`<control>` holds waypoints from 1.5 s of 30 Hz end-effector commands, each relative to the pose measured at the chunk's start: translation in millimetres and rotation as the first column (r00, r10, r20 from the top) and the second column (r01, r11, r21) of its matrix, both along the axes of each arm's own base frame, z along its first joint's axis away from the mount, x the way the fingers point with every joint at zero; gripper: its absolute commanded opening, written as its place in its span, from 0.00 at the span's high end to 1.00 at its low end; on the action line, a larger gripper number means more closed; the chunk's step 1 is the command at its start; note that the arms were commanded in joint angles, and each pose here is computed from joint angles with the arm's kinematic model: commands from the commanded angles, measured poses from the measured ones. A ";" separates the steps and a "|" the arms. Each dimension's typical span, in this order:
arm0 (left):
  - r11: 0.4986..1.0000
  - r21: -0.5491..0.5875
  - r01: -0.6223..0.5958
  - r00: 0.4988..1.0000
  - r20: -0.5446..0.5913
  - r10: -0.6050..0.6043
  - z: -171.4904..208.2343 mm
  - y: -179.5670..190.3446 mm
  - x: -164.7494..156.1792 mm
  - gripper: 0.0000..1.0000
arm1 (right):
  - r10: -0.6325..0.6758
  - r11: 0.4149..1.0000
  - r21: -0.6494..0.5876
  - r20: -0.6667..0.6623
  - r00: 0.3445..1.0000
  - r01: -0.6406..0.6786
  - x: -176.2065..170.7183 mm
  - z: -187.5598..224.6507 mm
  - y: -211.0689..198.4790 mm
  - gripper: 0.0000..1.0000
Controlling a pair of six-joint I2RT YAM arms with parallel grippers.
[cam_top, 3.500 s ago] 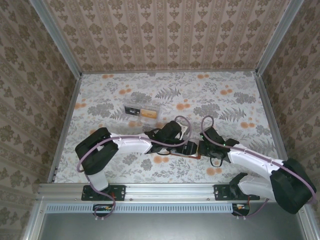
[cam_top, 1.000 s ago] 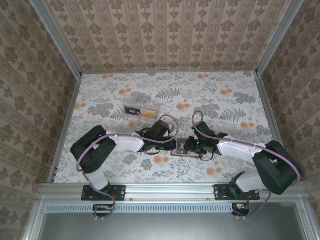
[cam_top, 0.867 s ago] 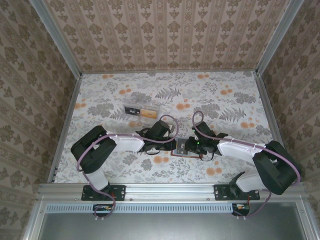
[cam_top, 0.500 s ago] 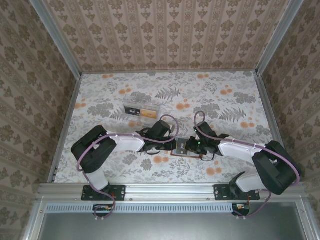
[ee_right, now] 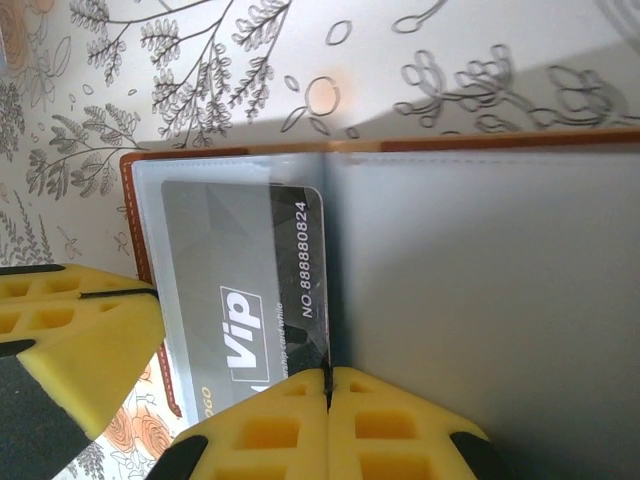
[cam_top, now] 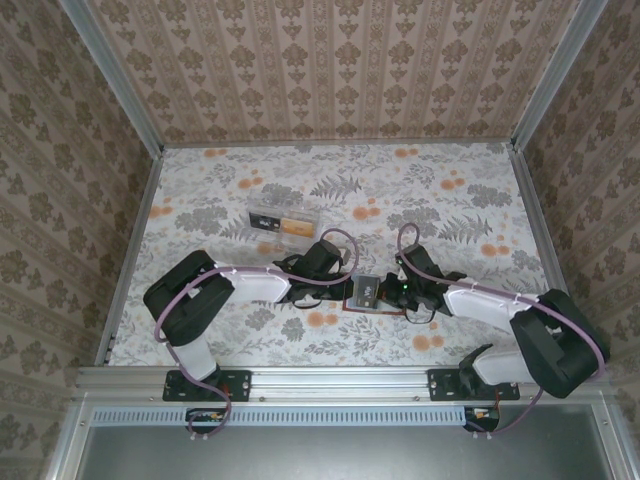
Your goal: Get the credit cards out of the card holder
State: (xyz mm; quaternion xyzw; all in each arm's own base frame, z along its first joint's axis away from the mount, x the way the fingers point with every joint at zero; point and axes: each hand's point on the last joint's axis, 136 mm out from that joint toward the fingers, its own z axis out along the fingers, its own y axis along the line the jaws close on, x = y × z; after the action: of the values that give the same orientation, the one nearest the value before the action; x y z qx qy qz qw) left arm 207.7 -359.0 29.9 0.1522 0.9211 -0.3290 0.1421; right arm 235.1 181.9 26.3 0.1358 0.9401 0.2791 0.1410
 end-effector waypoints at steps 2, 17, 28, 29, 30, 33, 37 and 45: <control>0.999 0.052 -0.012 0.999 -0.038 0.014 -13.5 9.2 -4.1 0.95 | -0.024 0.999 -0.028 -0.021 0.999 0.023 -8.7 -2.6 -14.2 1.00; 1.000 0.028 0.007 1.000 0.011 -0.007 13.1 3.8 -2.4 0.91 | -0.027 0.998 -0.050 -0.015 1.000 0.026 -10.5 -1.5 -23.6 1.00; 0.995 0.024 0.096 0.994 0.049 -0.097 29.6 -29.7 -1.9 0.90 | -0.013 0.999 -0.053 -0.017 1.000 0.012 -11.2 -2.0 -22.7 1.00; 0.995 0.028 0.099 0.994 0.043 -0.101 26.5 -31.8 -2.1 0.91 | -0.011 0.999 -0.053 -0.019 1.000 0.010 -11.5 -2.4 -22.7 1.00; 0.994 0.031 0.102 0.994 0.036 -0.104 23.7 -33.2 -2.1 0.91 | -0.012 0.998 -0.056 -0.019 1.000 0.011 -11.5 -2.8 -23.1 1.00; 0.994 0.042 0.103 0.994 0.019 -0.104 16.2 -33.6 -3.9 0.91 | -0.011 0.998 -0.055 -0.017 1.000 0.010 -11.3 -2.1 -22.9 1.00; 0.993 0.055 0.105 0.994 0.005 -0.105 9.6 -30.2 -6.8 0.92 | -0.007 0.998 -0.058 -0.016 1.000 0.006 -10.9 -2.4 -22.8 0.97; 0.991 0.076 0.107 0.994 -0.020 -0.106 -1.6 -26.4 -14.4 0.92 | -0.010 0.998 -0.062 -0.019 1.000 0.009 -10.9 -4.4 -23.6 0.80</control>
State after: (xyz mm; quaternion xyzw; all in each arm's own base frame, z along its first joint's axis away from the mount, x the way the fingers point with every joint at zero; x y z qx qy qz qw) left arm 204.0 -388.4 39.1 0.1938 0.9219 -0.3097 0.1291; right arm 230.2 165.9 29.4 0.1352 0.9428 0.2668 0.1468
